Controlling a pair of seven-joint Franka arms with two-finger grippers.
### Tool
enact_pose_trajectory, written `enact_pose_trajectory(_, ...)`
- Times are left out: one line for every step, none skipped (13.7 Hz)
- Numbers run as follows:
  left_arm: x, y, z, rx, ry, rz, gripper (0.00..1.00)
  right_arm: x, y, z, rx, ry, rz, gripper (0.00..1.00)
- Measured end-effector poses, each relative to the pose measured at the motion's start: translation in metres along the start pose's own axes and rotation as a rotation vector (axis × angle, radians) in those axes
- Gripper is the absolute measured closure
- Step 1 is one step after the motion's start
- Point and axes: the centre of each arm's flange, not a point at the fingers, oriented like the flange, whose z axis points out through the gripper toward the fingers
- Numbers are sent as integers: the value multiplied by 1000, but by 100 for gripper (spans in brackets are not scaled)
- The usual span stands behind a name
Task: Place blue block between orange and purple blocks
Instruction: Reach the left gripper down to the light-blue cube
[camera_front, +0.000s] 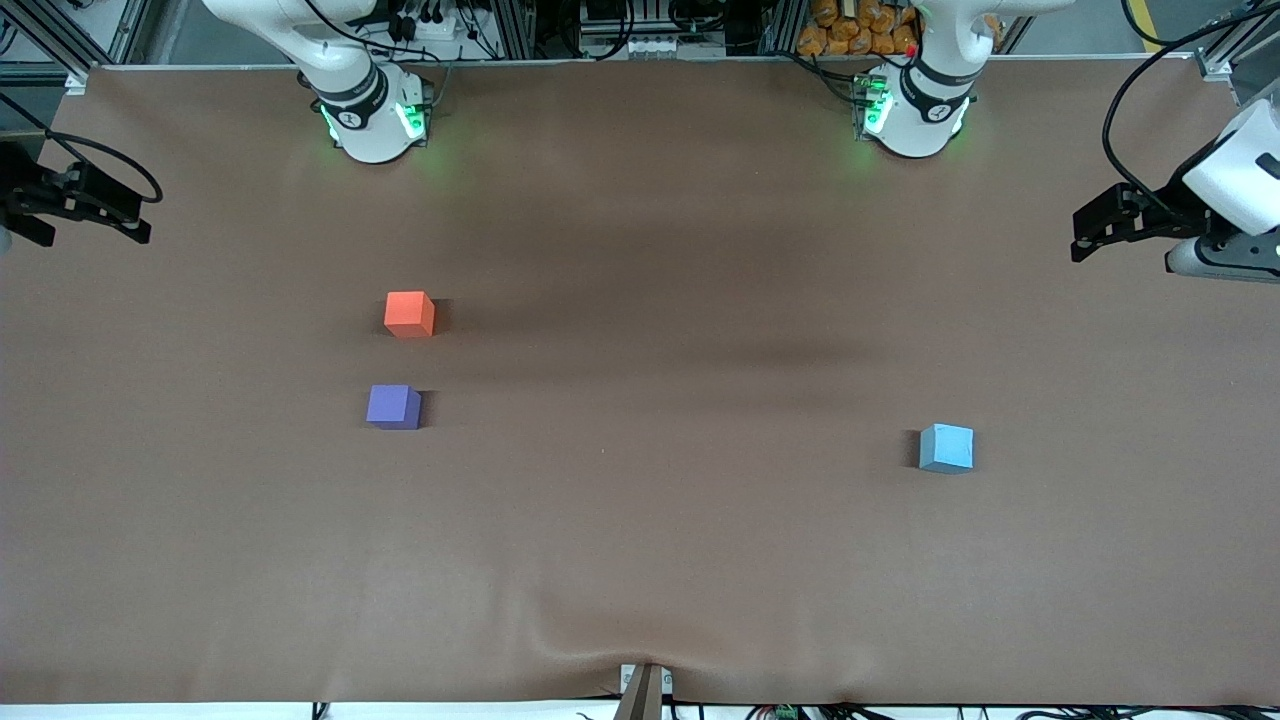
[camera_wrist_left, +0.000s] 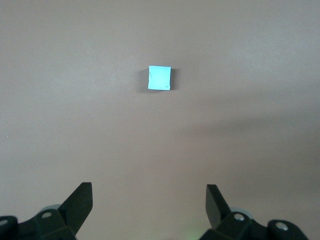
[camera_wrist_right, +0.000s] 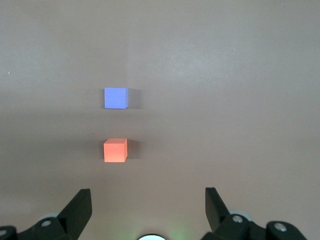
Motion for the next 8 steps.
enact_pose_trajectory(0,0,1,0,-2,0,0,0,0,0,0,0,0,0)
enact_pose_trajectory(1,0,2,0,-6,0,0,0,0,0,0,0,0,0)
enact_pose_trajectory(2,0,6,-1,-14,0,0,0,1,0,-1,0,1,0)
enact_pose_trajectory(6,2,13,-2,-28,-1,0,0,1,0,-3,-1,2,0)
enact_pose_trajectory(12,7,25,5,-52,-16,0,0,1,0,-5,-1,2,0)
enact_pose_trajectory(22,15,44,29,-80,-42,0,0,2,0,-6,-1,2,0)
enact_pose_trajectory(37,27,66,62,-97,-69,0,0,2,0,-7,-1,3,0)
enact_pose_trajectory(54,40,90,85,-104,-90,0,0,2,0,-7,-1,3,0)
